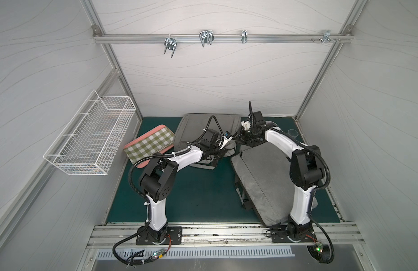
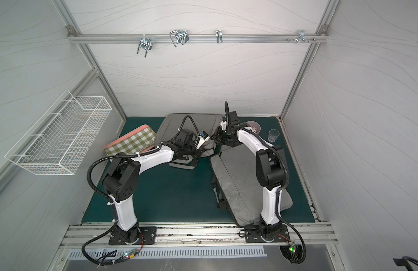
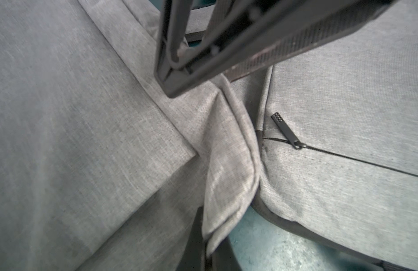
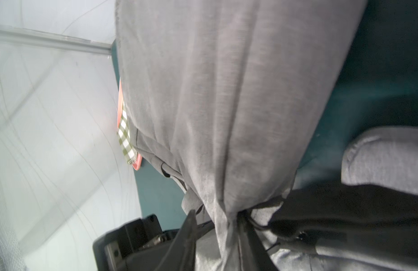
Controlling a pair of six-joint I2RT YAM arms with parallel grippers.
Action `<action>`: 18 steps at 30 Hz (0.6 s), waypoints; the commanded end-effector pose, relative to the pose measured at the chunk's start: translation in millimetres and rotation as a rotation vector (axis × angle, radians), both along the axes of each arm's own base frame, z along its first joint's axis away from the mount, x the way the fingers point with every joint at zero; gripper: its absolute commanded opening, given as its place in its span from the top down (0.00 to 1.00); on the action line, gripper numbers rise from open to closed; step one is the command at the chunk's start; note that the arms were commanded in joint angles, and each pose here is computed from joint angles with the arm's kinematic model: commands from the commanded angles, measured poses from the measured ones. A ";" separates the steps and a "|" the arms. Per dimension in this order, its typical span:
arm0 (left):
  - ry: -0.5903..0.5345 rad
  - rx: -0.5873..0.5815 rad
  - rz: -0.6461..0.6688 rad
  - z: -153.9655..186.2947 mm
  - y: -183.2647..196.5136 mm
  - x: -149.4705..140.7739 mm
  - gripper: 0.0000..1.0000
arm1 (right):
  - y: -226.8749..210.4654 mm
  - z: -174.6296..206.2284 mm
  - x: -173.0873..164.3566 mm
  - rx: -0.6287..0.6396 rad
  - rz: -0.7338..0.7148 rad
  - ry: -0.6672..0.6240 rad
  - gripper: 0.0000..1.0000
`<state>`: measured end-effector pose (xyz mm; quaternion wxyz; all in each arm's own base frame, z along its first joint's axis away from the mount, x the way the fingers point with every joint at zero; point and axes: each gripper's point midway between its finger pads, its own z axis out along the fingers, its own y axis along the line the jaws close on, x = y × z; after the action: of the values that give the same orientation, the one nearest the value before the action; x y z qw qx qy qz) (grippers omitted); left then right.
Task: Open the zippered laptop bag and take out the laptop
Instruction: Unzip the zipper on the zippered laptop bag.
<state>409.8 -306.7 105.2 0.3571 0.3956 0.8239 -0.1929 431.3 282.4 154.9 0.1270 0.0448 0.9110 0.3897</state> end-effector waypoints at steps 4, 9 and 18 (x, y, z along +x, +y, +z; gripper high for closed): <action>-0.007 -0.182 -0.017 59.6 -8.9 11.7 1.00 | -4.9 70.7 -12.3 0.115 0.179 -0.365 0.49; 0.021 -0.201 -0.025 63.0 -10.4 10.7 1.00 | -22.9 62.9 -38.8 0.107 0.310 -0.583 0.49; 0.041 -0.195 -0.028 66.1 -6.5 10.6 1.00 | -12.0 -4.6 -72.4 -0.058 0.516 -0.833 0.61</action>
<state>405.1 -302.6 117.3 0.3170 0.3584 0.8384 -0.2610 357.3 256.0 148.7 0.3034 -0.2452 0.8223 0.4142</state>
